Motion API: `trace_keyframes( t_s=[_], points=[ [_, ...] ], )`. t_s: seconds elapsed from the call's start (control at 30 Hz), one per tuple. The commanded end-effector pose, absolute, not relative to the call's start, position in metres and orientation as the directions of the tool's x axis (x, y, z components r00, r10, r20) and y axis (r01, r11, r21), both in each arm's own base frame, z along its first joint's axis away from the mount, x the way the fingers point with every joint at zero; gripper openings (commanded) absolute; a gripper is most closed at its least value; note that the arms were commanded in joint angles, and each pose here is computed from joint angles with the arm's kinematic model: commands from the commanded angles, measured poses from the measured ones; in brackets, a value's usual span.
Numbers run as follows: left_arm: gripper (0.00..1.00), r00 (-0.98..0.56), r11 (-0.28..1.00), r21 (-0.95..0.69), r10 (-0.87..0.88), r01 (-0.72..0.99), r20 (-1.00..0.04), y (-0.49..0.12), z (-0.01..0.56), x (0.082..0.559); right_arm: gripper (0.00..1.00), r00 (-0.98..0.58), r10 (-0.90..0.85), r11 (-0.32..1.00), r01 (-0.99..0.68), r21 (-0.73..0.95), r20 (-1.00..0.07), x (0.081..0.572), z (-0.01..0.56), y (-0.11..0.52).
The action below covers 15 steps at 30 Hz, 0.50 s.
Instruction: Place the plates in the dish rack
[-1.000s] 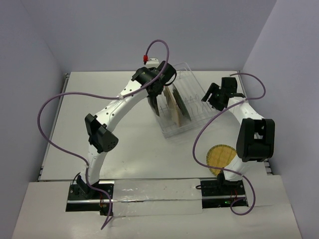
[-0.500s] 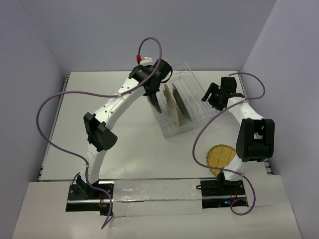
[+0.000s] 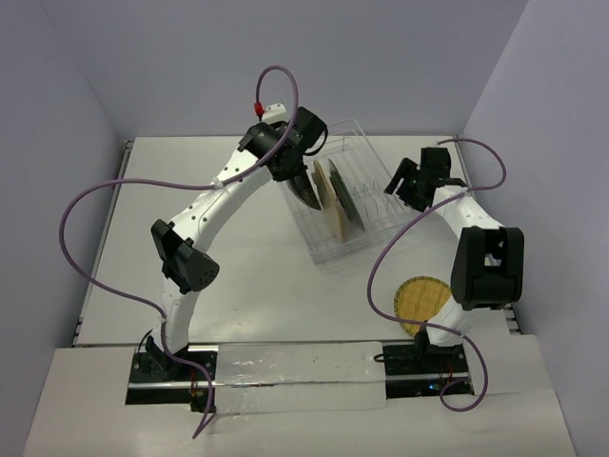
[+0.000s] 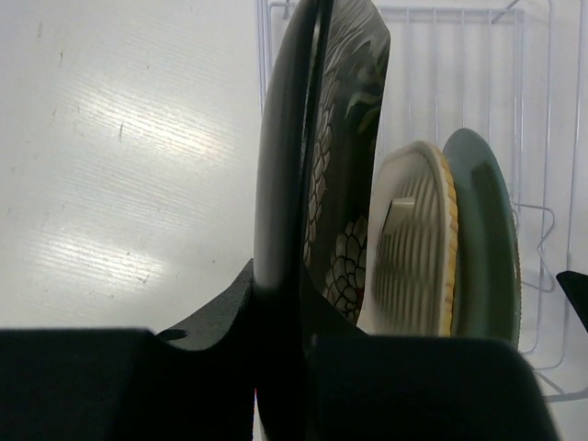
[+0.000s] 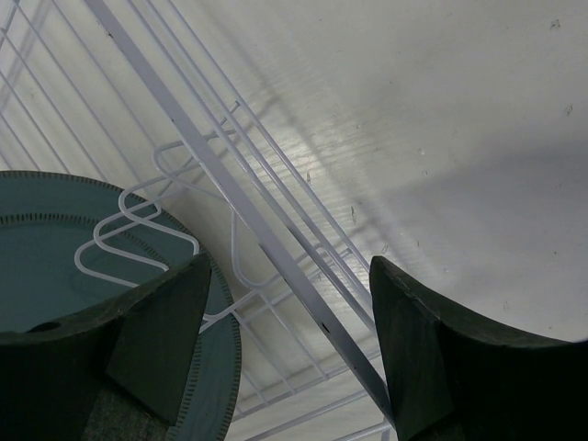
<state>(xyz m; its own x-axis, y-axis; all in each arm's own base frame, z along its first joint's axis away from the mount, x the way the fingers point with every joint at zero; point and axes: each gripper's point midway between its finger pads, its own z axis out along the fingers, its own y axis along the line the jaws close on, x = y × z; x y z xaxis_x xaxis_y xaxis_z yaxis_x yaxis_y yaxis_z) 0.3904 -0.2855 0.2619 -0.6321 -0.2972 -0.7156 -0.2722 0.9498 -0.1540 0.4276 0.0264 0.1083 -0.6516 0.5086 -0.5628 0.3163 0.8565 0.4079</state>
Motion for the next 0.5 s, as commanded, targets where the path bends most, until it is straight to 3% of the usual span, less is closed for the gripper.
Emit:
trace_keyframes(
  t_s=[0.0,0.47],
  points=[
    [0.00,-0.572,0.929,-0.227,-0.360,-0.292,-0.737,-0.290,0.282,0.394,0.77,-0.610,0.498,0.861,0.265,0.434,-0.616,0.432,0.134,0.034],
    [0.00,-0.649,0.950,-0.124,-0.287,-0.286,-0.705,-0.302,0.244,0.382,0.77,-0.611,0.473,0.875,0.241,0.420,-0.635,0.431,0.140,0.044]
  ],
)
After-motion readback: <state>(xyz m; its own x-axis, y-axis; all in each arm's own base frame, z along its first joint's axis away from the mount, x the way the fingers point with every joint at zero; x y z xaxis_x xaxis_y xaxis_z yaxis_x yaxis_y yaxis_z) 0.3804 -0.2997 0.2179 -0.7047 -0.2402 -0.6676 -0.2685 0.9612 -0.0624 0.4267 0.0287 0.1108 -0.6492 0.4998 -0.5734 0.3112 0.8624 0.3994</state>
